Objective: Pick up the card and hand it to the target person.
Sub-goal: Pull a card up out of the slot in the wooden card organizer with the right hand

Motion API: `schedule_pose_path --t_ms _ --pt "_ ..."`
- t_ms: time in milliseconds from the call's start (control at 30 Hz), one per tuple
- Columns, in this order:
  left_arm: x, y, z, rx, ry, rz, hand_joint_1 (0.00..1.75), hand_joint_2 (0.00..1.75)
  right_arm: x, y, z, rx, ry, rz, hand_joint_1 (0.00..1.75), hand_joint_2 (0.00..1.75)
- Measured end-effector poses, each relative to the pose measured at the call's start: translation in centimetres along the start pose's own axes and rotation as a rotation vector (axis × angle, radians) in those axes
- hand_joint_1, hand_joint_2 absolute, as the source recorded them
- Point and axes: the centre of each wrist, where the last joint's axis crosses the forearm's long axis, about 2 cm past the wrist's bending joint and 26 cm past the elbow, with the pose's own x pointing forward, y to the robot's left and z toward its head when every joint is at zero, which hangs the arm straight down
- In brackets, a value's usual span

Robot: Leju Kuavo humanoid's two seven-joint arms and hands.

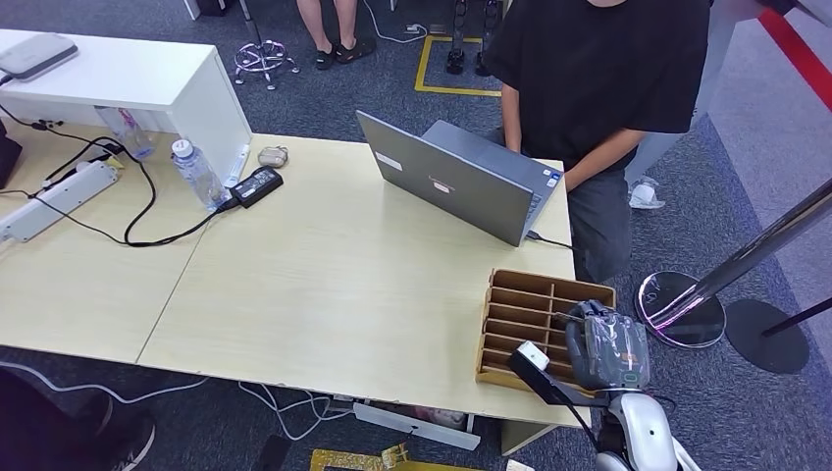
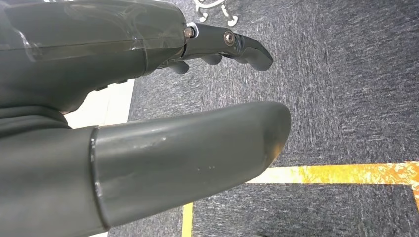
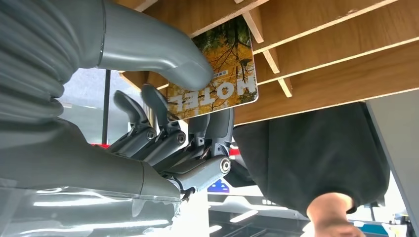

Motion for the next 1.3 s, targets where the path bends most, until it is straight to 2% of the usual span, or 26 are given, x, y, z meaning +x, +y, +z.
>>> schedule_pose_path --t_ms 500,633,967,1300 --pt "0.0 0.0 0.0 0.0 0.002 0.0 0.0 0.0 -0.2 -1.6 -1.0 -0.098 -0.022 -0.003 1.57 1.75" --pt "0.0 0.0 0.0 0.002 -0.001 -0.003 0.0 0.0 -0.3 -3.2 -1.9 -0.167 -0.034 -0.003 1.57 1.75" --pt "-0.1 0.3 -0.1 0.005 -0.013 -0.008 0.0 0.0 0.1 -6.4 -4.0 -0.295 -0.047 -0.149 1.57 1.75" --pt "-0.1 0.2 -0.1 0.003 -0.024 -0.02 0.0 0.0 0.3 -7.1 -7.1 -0.323 -0.076 -0.204 1.54 1.75"
